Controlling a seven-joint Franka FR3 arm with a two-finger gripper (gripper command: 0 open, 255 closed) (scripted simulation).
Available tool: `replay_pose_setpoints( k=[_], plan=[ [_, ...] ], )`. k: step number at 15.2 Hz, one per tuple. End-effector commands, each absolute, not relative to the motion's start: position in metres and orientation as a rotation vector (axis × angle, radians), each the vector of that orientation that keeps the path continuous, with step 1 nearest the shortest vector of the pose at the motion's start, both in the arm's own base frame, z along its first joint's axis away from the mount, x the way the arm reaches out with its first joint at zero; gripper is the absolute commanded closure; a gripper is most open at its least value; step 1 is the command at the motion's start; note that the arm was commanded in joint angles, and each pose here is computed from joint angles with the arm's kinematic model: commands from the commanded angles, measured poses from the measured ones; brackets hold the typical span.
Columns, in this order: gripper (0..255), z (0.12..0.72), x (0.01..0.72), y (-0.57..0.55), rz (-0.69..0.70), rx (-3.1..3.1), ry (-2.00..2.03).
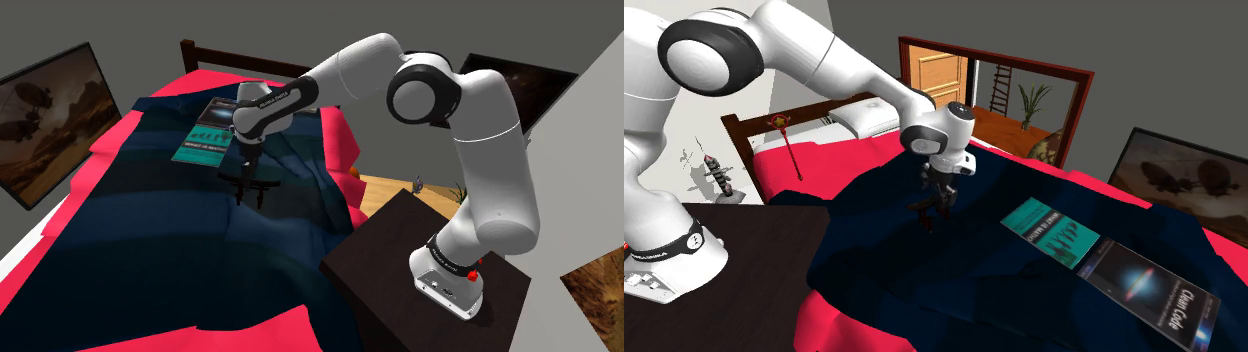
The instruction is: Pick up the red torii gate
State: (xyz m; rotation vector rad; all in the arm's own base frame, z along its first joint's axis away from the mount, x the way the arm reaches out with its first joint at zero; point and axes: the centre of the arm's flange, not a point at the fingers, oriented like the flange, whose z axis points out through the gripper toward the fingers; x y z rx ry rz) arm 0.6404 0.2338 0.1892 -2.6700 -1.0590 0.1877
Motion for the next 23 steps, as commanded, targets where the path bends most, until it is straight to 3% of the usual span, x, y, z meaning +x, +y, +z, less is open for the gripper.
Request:
replay_pose_setpoints(
  k=[1, 3, 4, 13, 23],
  plan=[
    [0, 0.176, 0.64, 0.234, 0.187, -2.67, -1.059],
    [0, 0.176, 0.64, 0.234, 0.187, -2.67, -1.059],
    [255, 0.176, 0.64, 0.234, 0.187, -2.67, -1.059],
    [255, 0.176, 0.64, 0.234, 0.187, -2.67, -1.059],
    [255, 0.229, 0.64, 0.234, 0.187, -2.67, -1.059]
  ],
)
